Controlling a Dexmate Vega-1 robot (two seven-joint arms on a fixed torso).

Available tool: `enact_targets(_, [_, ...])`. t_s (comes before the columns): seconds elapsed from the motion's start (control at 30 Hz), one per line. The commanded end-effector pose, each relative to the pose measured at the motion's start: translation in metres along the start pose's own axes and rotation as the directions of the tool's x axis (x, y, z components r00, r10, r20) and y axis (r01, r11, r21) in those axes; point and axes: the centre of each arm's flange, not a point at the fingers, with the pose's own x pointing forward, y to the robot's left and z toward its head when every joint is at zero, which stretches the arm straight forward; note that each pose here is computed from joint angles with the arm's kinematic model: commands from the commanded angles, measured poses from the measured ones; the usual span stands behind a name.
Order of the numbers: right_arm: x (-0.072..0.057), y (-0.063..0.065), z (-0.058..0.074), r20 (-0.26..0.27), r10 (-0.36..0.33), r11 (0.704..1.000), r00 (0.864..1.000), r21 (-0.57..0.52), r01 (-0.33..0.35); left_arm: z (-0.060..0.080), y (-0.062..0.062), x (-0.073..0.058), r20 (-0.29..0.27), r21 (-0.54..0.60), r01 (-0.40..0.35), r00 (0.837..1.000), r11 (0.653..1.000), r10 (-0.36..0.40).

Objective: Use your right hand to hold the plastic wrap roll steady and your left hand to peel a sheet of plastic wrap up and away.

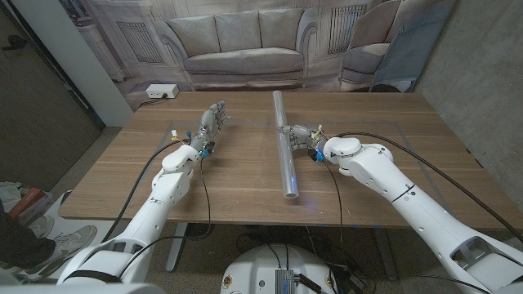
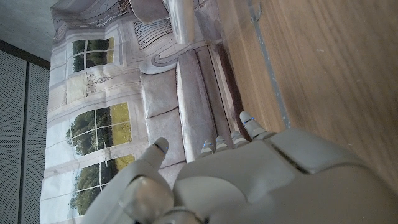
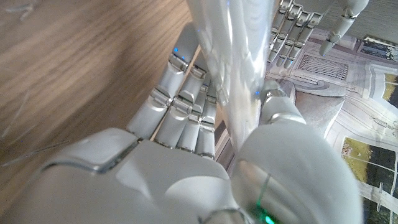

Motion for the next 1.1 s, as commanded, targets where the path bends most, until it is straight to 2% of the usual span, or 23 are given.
enact_targets(0.03, [-0.0014, -0.006, -0.0032, 0.066, 0.069, 0.99, 0.995, 0.118, -0.077, 0.0012, -0.0021, -0.0024, 0.004, -0.001, 0.0, 1.0, 1.0, 0.0])
enact_targets(0.3, [-0.0012, -0.0065, -0.0054, 0.082, 0.131, 0.976, 0.988, 0.166, -0.143, 0.0025, -0.0039, -0.0042, 0.007, 0.001, 0.006, 1.0, 1.0, -0.006])
enact_targets(0.53, [-0.0003, -0.0071, -0.0077, 0.1, 0.227, 0.927, 0.969, 0.282, -0.247, 0.0023, -0.0057, -0.0057, 0.008, -0.001, 0.01, 1.0, 1.0, -0.009])
enact_targets(0.73, [-0.0022, -0.006, -0.0059, 0.108, 0.244, 0.913, 0.964, 0.31, -0.266, 0.0023, -0.0066, -0.0081, 0.013, -0.006, 0.011, 1.0, 1.0, -0.011])
enact_targets(1.1, [-0.0013, -0.0018, -0.0077, 0.169, 0.301, 0.859, 0.939, 0.378, -0.344, 0.0046, -0.0059, -0.0119, 0.013, 0.0, 0.009, 1.0, 1.0, -0.009])
